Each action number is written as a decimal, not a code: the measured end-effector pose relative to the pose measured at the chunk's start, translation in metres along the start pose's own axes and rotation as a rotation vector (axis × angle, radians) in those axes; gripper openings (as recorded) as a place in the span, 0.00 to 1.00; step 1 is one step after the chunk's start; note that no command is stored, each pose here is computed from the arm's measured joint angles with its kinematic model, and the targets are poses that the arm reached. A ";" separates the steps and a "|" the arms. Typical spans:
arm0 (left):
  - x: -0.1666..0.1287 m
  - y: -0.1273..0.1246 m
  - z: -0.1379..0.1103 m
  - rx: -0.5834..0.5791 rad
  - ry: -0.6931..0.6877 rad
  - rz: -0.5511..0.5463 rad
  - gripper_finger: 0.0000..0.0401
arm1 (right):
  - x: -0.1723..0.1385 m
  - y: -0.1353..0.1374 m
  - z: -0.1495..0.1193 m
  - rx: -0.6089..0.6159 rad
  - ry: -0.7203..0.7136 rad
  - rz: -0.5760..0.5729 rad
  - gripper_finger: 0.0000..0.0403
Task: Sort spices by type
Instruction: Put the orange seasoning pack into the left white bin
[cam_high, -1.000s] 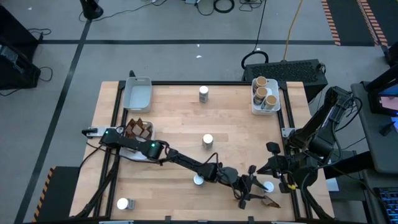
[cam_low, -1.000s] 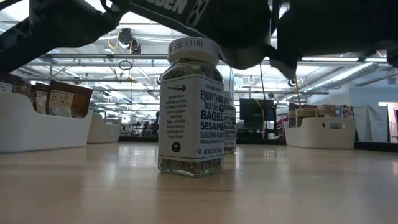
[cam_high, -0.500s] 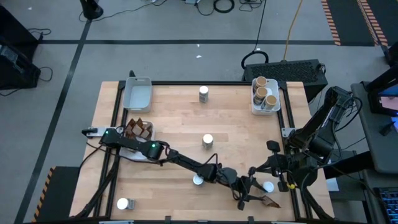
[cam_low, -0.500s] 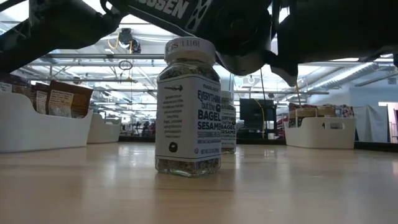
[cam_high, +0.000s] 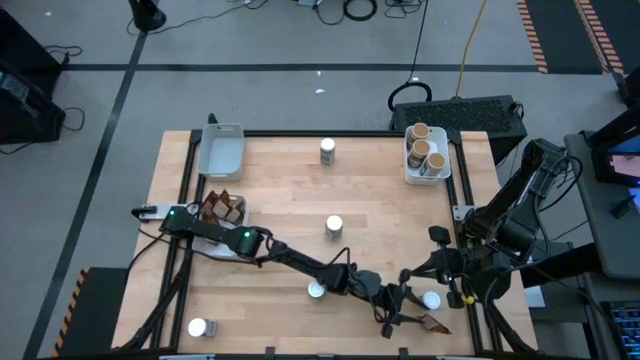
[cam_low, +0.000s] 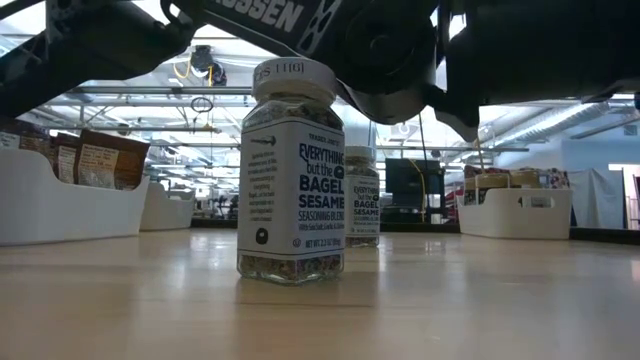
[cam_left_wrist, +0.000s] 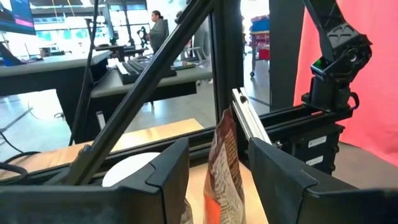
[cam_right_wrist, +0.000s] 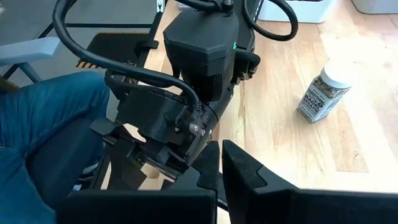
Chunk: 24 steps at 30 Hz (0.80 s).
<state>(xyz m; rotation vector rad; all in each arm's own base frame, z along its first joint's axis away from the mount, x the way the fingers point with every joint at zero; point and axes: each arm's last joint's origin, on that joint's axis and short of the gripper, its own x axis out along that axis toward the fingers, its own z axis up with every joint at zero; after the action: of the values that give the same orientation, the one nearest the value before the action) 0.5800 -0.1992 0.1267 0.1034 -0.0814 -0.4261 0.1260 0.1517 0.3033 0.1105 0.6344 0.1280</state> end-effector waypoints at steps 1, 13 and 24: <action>0.000 0.000 0.000 0.000 0.000 0.001 0.43 | 0.000 0.000 0.000 0.000 0.000 0.000 0.00; 0.000 0.000 0.000 -0.002 0.004 -0.005 0.30 | 0.000 -0.001 -0.001 -0.007 0.007 -0.006 0.00; 0.000 0.001 0.000 -0.038 -0.001 0.021 0.21 | 0.000 -0.001 -0.001 -0.008 0.008 -0.007 0.00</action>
<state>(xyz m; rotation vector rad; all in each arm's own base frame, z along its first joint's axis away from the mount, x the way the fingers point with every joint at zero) 0.5803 -0.1985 0.1265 0.0653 -0.0751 -0.4062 0.1255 0.1510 0.3024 0.1005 0.6424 0.1243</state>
